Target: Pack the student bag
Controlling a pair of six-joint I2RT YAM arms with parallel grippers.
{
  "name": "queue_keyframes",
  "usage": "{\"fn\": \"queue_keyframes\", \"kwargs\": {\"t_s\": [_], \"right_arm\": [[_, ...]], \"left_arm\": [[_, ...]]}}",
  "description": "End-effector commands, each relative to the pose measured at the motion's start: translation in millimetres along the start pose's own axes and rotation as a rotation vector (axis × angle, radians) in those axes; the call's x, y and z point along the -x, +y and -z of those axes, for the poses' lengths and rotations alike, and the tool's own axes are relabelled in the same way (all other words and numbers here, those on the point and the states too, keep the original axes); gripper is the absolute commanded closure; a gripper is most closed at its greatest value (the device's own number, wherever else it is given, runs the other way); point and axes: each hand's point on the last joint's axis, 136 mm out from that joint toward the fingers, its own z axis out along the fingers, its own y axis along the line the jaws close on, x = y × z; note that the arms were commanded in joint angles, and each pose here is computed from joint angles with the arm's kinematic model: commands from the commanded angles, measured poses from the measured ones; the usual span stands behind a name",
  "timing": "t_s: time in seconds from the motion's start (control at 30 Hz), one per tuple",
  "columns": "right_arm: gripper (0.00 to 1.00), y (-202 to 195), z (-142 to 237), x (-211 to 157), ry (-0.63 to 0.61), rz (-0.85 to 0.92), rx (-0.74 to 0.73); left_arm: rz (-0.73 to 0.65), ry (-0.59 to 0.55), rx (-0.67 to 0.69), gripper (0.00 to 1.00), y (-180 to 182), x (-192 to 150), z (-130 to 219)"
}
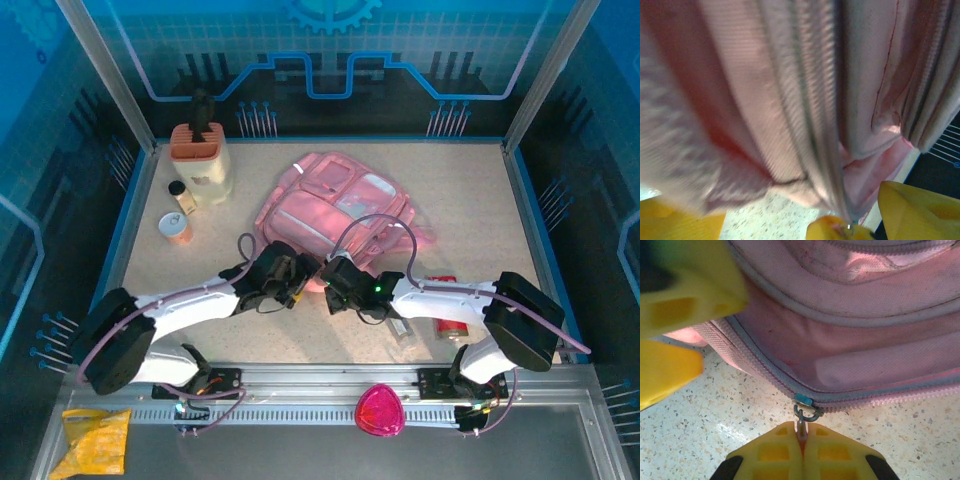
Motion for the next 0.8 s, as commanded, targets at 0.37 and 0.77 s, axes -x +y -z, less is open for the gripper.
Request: {"fn": "queue_keyframes", "kwargs": {"t_s": [0.37, 0.77], "right_arm": [[1.0, -14.6, 14.0, 1.8, -0.025, -0.007, 0.006], [1.0, -93.5, 8.3, -0.2, 0.034, -0.15, -0.088]], "left_arm": [[-0.038, -0.149, 0.108, 0.87, 5.2, 32.4, 2.8], [-0.074, -0.196, 0.173, 1.0, 31.9, 71.7, 55.3]]}}
